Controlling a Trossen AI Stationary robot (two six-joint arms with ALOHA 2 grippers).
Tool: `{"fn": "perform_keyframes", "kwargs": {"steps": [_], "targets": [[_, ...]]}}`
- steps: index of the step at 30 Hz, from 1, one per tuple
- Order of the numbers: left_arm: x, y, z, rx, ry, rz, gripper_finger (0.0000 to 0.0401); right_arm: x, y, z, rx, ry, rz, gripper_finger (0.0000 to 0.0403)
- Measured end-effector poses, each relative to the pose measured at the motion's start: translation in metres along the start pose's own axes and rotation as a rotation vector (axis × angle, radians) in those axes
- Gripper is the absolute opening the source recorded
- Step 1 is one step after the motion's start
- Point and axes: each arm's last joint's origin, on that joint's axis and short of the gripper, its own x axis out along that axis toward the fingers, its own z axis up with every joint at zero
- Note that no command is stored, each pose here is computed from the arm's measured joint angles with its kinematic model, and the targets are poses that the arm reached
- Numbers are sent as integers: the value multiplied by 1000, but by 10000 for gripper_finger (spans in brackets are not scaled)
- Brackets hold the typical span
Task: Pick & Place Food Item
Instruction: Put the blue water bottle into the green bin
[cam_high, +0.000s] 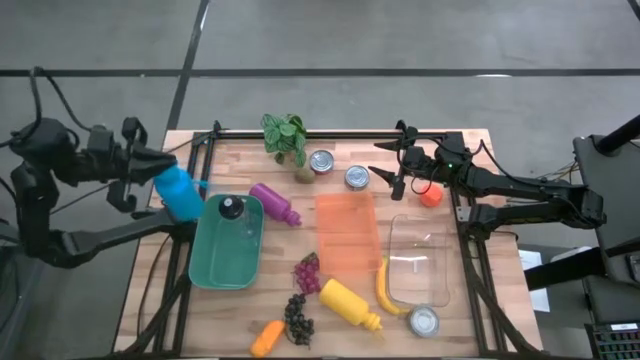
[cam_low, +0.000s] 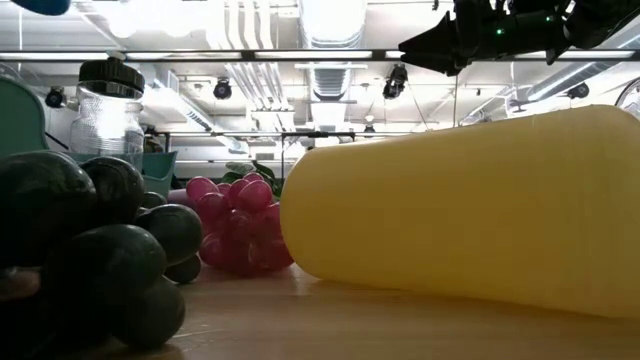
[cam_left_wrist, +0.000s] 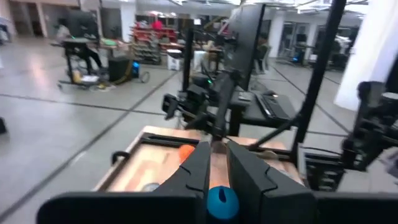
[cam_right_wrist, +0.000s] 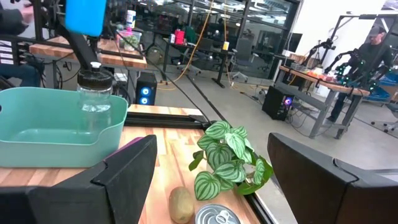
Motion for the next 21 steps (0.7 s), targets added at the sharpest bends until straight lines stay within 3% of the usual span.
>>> {"fn": "perform_keyframes", "kwargs": {"steps": [7, 13, 21], "targets": [[5, 1, -17, -40, 34, -81, 40, 0, 0, 0, 0, 0, 0, 305], [7, 0, -31, -21, -29, -170, 40, 0, 0, 0, 0, 0, 0, 305], [5, -1, -56, -29, -78, -199, 40, 0, 0, 0, 0, 0, 0, 305]]}}
